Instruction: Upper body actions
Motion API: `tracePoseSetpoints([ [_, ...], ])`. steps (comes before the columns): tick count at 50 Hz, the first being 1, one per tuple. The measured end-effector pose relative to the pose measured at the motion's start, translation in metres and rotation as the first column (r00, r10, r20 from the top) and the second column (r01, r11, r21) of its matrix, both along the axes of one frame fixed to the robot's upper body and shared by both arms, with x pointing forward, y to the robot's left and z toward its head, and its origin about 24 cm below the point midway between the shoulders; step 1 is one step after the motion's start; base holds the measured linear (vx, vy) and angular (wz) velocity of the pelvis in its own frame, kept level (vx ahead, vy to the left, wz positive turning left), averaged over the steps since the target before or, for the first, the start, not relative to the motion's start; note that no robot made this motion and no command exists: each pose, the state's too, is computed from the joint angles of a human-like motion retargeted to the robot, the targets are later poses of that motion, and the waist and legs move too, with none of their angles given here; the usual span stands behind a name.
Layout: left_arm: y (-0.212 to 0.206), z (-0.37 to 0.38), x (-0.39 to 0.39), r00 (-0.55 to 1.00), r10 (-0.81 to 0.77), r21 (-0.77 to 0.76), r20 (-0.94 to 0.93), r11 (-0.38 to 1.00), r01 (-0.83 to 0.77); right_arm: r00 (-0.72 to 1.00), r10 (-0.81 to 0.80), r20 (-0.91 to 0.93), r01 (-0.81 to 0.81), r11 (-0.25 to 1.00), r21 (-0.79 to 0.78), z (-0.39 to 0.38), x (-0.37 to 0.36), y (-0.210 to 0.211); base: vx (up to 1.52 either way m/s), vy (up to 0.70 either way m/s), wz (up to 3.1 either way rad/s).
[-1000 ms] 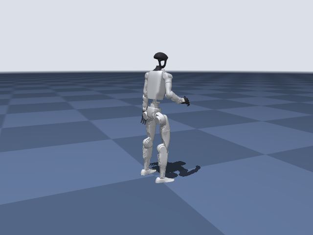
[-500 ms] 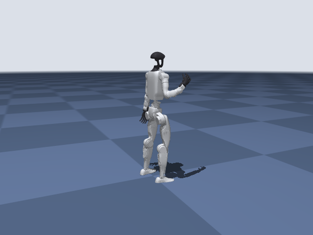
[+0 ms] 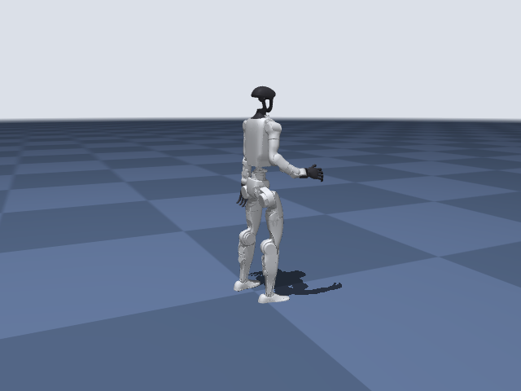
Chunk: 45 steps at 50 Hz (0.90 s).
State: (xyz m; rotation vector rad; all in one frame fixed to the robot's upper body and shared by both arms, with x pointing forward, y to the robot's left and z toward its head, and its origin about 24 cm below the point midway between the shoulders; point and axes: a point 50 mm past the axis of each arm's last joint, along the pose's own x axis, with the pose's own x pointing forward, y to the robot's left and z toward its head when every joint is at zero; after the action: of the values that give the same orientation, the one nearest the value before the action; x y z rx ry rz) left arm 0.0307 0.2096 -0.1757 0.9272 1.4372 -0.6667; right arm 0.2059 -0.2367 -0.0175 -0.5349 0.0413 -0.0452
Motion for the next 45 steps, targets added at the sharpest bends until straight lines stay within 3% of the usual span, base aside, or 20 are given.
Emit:
tracePoseSetpoints([
  [9, 0.010, 0.002, -0.016, 0.999, -0.007, 0.038, -0.050, 0.999, 0.009, 0.857, -0.062, -0.511, 0.063, 0.998, -0.016, -0.098, -0.068, 0.003, -0.02, -0.04, 0.05],
  [20, 0.014, 0.003, -0.018, 0.997, -0.007, 0.048, -0.075, 0.999, 0.010, 0.356, -0.165, -0.920, 0.227, 0.970, -0.086, -0.154, -0.163, 0.022, 0.00, -0.02, 0.04],
  [30, 0.002, 0.000, -0.007, 0.999, 0.002, -0.001, -0.040, 1.000, -0.002, 0.094, -0.113, -0.989, 0.340, 0.938, -0.075, -0.158, -0.204, 0.036, 0.01, -0.02, 0.03],
  [45, -0.002, 0.001, 0.017, 0.997, -0.072, -0.015, 0.020, 0.997, 0.073, 0.127, -0.037, -0.991, 0.038, 0.999, -0.032, -0.156, -0.173, 0.015, -0.01, 0.00, -0.02],
])
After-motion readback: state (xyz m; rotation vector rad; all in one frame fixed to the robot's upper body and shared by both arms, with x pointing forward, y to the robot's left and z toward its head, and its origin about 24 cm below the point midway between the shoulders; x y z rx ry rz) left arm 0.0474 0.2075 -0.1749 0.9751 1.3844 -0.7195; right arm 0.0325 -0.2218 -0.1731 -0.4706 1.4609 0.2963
